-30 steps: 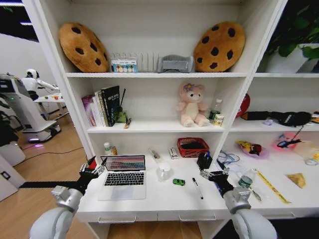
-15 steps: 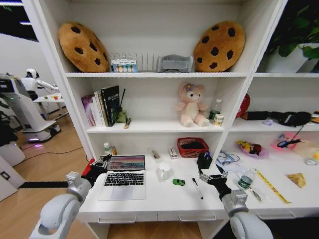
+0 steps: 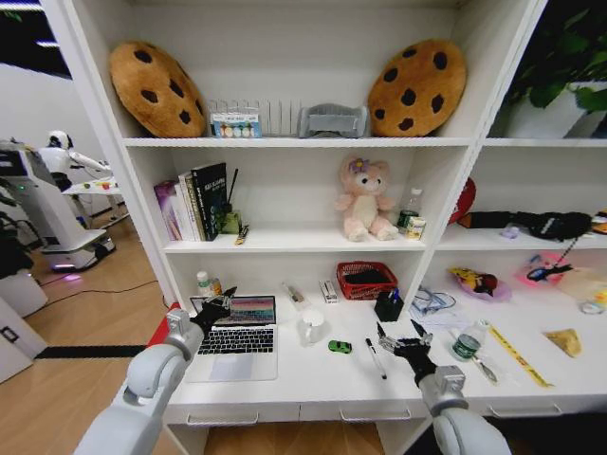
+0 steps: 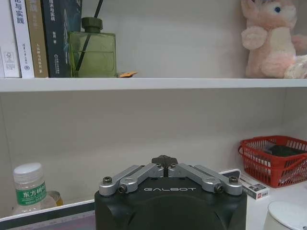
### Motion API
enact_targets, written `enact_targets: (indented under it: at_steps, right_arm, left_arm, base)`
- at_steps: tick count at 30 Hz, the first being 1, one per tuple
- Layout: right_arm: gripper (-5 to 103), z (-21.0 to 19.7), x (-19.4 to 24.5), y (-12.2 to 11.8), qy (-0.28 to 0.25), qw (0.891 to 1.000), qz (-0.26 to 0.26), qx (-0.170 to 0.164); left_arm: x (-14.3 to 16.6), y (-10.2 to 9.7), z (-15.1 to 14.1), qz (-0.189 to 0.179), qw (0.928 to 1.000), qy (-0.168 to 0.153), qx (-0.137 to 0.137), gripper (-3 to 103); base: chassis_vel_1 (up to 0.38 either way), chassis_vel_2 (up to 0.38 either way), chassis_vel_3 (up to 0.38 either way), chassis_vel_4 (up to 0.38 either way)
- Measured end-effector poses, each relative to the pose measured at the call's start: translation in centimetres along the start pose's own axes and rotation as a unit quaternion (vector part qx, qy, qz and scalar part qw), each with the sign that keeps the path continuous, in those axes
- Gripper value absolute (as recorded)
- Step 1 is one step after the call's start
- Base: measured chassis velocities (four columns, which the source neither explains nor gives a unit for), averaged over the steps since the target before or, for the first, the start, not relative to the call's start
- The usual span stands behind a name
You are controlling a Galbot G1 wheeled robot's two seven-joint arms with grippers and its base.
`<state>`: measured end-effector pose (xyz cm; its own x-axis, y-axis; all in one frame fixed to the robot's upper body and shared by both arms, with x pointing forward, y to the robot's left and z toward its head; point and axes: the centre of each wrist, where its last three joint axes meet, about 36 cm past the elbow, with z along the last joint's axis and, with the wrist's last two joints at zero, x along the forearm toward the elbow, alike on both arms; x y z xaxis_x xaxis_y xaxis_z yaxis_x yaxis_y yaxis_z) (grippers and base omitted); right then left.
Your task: Organize the objects on the table.
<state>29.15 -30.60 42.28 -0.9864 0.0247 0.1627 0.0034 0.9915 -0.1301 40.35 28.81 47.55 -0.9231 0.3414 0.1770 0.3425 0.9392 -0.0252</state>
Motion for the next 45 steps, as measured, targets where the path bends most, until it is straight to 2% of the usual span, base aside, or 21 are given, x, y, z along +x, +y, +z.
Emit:
enact_targets:
  at_steps: [8, 14, 25, 27, 30, 39, 45]
  right_arm:
    - [100, 0.1, 0.0, 0.0, -0.001, 1.0, 0.001, 0.0]
    - [100, 0.2, -0.1, 0.1, -0.013, 1.0, 0.002, -0.001]
    - [100, 0.2, 0.1, 0.1, -0.013, 1.0, 0.0, -0.001]
    - [100, 0.2, 0.1, 0.2, -0.014, 1.0, 0.0, -0.002]
    - [100, 0.2, 0.2, 0.2, -0.013, 1.0, 0.0, -0.002]
    - [100, 0.4, -0.2, -0.3, -0.013, 1.0, -0.001, 0.001]
    - [100, 0.5, -0.5, -0.1, -0.012, 1.0, -0.002, -0.001]
  left_arm:
    - [-0.4, 0.0, 1.0, 0.003, 0.9999, 0.015, -0.005, 0]
    - [0.4, 0.4, 1.7, -0.001, 0.9995, 0.029, -0.015, 0]
    - [1.3, -0.7, 0.8, 0.003, 0.9994, 0.027, -0.021, 0]
    - [0.6, -0.4, 0.7, -0.004, 0.9997, 0.01, -0.022, 0]
    - [-0.1, -0.2, 0.6, -0.004, 0.9998, 0.004, -0.021, 0]
    - [-2.3, -0.1, 1.7, -0.011, 0.9994, 0.008, -0.033, 0]
    - [-2.0, 0.0, 2.2, -0.003, 0.999, 0.017, -0.04, 0]
  base:
    - [0.0, 0.0, 0.0, 0.0]
    - [0.0, 0.0, 0.0, 0.0]
    - [0.0, 0.0, 0.0, 0.0]
    - [0.0, 0.0, 0.0, 0.0]
    - [0.0, 0.0, 0.0, 0.0]
    - [0.0, 0.0, 0.0, 0.0]
    - [0.0, 0.0, 0.0, 0.0]
